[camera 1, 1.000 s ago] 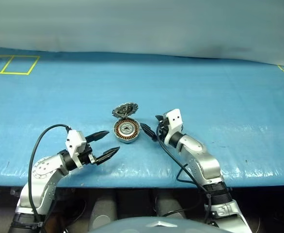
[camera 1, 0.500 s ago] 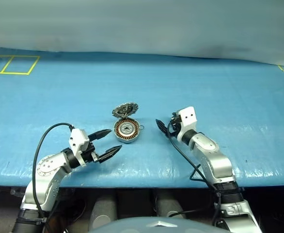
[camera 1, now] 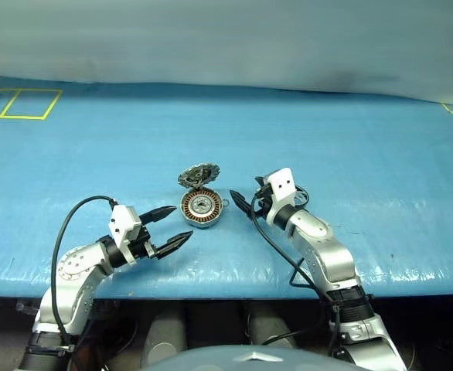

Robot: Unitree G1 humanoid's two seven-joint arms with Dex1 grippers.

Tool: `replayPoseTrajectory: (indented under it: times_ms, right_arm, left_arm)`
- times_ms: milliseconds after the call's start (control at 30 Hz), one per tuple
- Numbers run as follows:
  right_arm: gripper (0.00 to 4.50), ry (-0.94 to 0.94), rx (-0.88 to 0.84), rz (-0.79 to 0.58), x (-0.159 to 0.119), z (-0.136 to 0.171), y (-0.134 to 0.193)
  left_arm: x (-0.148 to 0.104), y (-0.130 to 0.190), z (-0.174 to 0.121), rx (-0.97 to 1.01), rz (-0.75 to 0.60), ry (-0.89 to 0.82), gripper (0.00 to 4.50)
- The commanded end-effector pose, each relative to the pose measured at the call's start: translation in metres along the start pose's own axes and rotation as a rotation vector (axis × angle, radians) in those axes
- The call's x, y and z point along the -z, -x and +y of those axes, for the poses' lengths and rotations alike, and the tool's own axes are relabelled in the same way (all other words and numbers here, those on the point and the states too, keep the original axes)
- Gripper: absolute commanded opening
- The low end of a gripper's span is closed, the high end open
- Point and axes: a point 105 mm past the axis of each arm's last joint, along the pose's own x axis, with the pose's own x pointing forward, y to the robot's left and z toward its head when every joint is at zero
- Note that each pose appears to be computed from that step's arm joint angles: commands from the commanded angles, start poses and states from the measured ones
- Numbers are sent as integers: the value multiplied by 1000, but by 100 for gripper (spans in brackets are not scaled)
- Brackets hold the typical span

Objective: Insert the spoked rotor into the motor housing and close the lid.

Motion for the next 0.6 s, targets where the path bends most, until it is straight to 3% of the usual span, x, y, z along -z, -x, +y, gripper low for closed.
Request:
replayPoseTrajectory:
  times_ms: [33, 600]
  right_arm:
    - [450, 32, -26, -61, -18, 3, -7]
    - [450, 35, -24, -22, -9, -8, -18]
  left_arm:
    - [-9, 2, 2, -12, -24, -44, 399]
    - [-7, 4, 1, -40, -35, -43, 399]
